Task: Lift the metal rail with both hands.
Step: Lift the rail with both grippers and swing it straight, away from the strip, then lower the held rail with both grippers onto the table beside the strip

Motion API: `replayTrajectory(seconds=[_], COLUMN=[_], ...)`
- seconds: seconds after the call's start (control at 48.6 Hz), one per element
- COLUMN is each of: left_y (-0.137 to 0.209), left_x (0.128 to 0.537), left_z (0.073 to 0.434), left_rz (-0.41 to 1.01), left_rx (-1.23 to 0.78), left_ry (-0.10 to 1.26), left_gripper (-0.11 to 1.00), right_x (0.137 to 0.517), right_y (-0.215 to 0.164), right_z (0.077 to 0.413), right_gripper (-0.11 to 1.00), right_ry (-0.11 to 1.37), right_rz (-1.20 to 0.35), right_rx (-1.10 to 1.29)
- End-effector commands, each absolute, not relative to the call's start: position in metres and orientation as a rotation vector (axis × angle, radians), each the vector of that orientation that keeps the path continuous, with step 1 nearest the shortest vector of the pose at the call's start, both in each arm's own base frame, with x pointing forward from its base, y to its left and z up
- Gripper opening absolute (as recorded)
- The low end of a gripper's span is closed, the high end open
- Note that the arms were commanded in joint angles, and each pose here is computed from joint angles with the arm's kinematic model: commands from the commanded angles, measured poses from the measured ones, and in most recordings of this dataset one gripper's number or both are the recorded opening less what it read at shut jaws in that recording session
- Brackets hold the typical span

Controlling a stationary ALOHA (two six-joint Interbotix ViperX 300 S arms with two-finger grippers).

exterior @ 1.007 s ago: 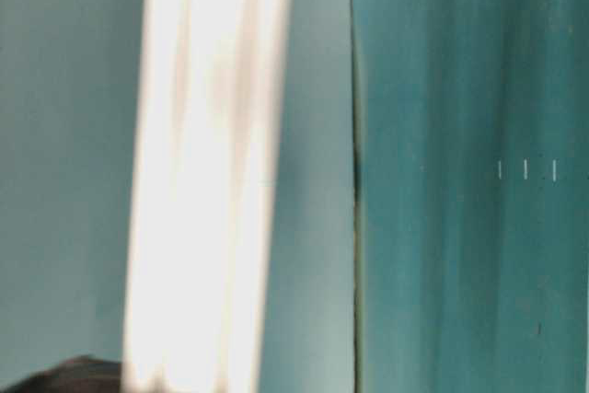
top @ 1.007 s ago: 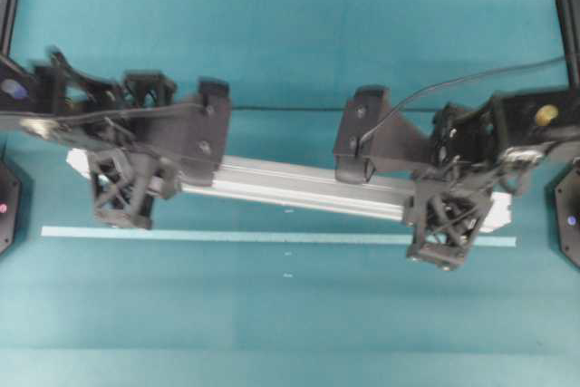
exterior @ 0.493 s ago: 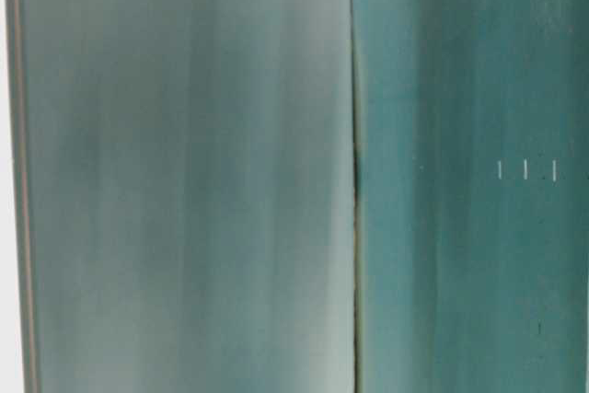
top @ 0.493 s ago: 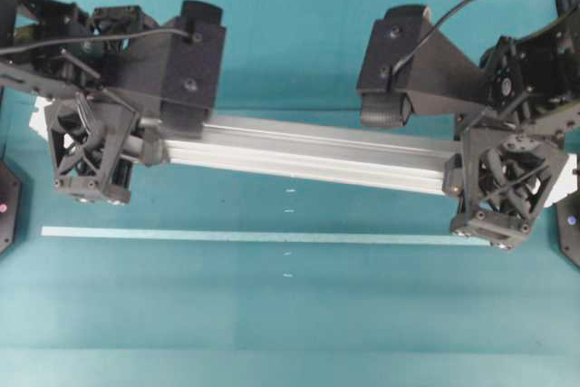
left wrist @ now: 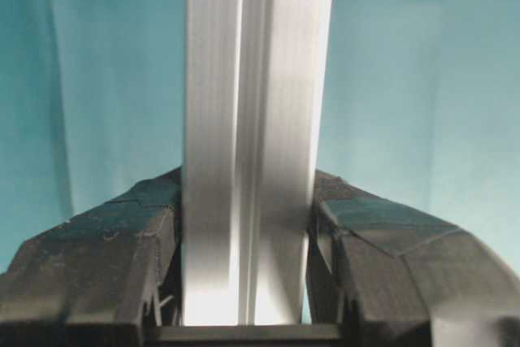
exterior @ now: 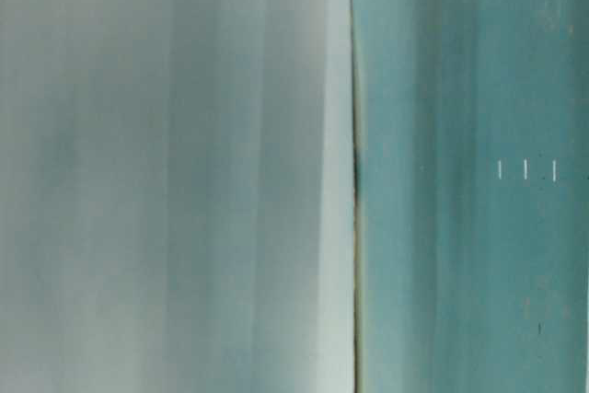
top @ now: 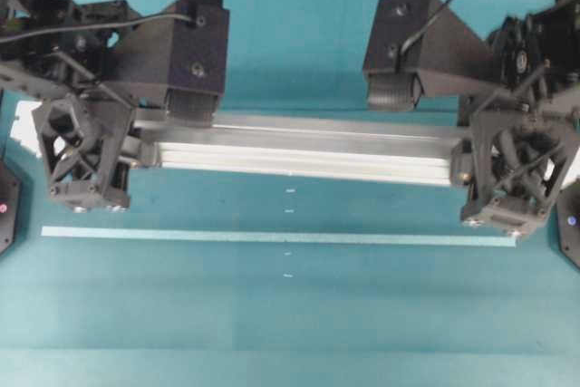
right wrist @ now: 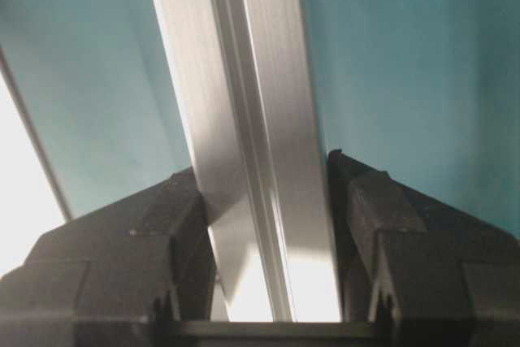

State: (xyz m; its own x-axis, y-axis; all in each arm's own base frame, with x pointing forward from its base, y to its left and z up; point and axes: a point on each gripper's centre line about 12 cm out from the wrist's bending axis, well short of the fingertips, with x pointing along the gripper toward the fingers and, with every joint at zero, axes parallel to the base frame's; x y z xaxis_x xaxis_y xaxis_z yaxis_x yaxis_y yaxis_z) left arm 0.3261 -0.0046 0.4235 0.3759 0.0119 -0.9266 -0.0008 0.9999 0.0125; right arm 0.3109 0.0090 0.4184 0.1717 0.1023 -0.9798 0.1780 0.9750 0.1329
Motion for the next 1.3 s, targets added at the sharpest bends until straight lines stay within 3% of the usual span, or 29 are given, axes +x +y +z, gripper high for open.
replayTrajectory(seconds=[0.0,0.37,1.007,1.275], left_y=[-0.012,-0.016,-0.013,-0.011], left_x=[0.322,0.322,0.322,0.335], left_z=[0.443,0.460,0.462,0.446], left_rz=[-0.001,-0.006,0.009,0.016], left_rx=[0.010,0.008,0.006,0.002], left_ry=[1.135,1.161,1.165,1.139], left_gripper=[0.32,0.32,0.32,0.32], right_x=[0.310,0.311,0.312,0.317], right_y=[-0.002,-0.009,-0.008,-0.008], right_z=[0.425,0.448,0.446,0.409], right_gripper=[0.40,0.40,0.40,0.40], right_ry=[1.376,1.303,1.311,1.420], right_rz=[-0.069,-0.064,-0.062,-0.067], right_rx=[0.242,0.237,0.241,0.244])
